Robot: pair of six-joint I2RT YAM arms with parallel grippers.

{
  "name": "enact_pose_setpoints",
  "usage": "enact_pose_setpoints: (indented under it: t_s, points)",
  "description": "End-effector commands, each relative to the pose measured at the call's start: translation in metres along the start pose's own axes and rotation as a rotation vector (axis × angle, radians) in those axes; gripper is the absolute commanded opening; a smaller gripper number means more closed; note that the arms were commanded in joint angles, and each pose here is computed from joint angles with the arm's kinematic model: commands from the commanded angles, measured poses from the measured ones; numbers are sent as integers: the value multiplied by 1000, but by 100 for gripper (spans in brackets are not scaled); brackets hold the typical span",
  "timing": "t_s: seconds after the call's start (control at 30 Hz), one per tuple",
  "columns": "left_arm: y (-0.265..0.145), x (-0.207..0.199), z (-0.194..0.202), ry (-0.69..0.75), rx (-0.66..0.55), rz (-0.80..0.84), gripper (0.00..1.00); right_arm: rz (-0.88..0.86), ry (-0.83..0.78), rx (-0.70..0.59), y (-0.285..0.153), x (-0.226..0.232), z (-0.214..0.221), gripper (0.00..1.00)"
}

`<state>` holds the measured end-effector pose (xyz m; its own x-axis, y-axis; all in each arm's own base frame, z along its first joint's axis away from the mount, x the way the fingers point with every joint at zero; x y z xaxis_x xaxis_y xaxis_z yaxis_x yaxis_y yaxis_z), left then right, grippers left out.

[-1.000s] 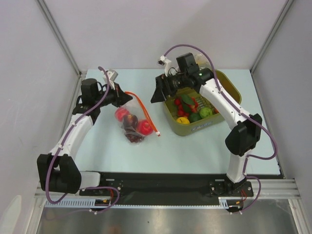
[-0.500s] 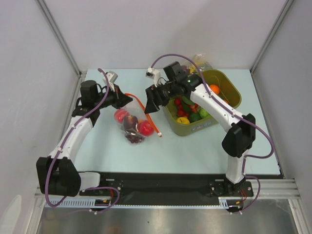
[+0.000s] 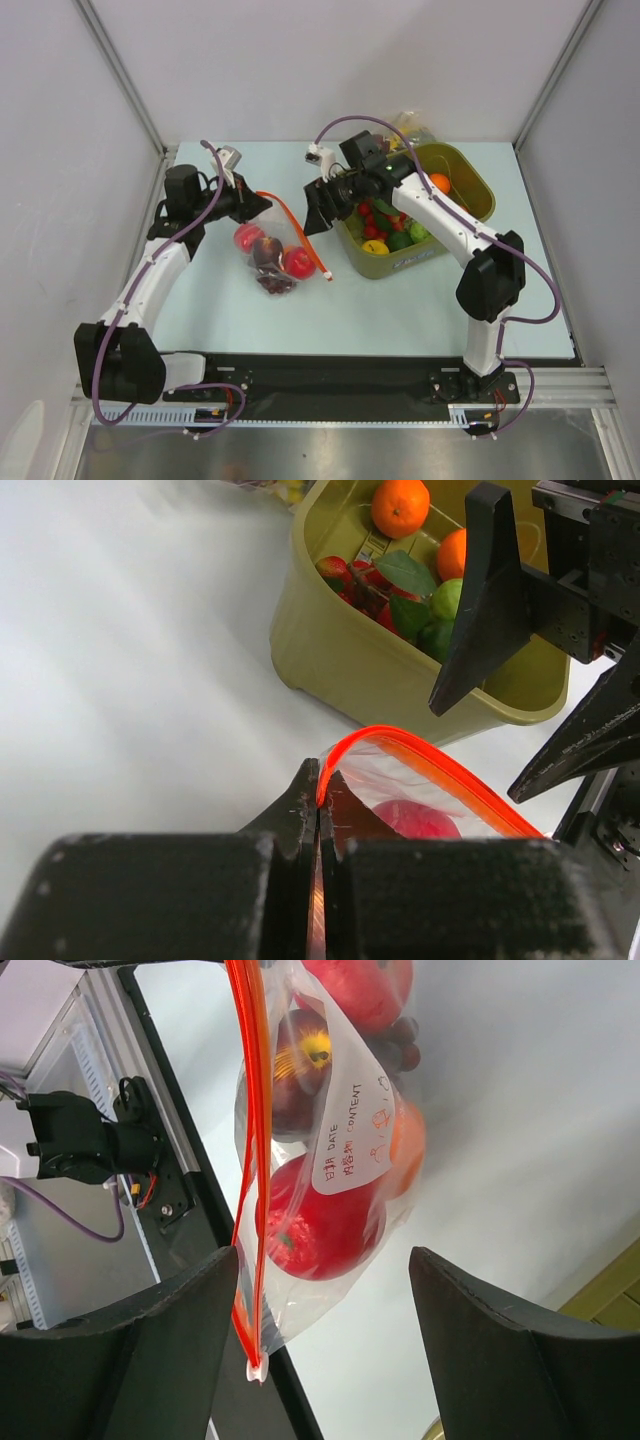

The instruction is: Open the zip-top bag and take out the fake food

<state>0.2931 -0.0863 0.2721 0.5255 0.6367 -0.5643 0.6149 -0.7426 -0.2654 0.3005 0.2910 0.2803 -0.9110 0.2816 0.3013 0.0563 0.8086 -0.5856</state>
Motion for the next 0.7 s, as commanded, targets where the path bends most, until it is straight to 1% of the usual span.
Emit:
enact_pose_setpoints:
  t_s: [0.0, 0.33, 0.67]
  points:
    - [-6, -14, -14, 73, -53, 48, 0, -3, -32, -9, 2, 1, -2, 75]
    - [-7, -15, -14, 75, -52, 48, 0, -4, -24, 7, 11, -4, 4, 75]
    - [-2, -22, -11, 71, -53, 69, 0, -52, -15, 1, 28, 3, 0, 73]
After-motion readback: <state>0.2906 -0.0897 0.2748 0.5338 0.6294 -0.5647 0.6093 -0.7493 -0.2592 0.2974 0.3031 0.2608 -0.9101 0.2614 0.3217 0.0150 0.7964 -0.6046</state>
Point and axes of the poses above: each gripper's point midway between its finger pads, its own y axis out along the fingers, its own x axis along the line the jaws close on, z = x × y, the point moved 9 cm from there along -y, back along the fingers, and after that the axes turned 14 degrees about -y, right-handed, at the moved point
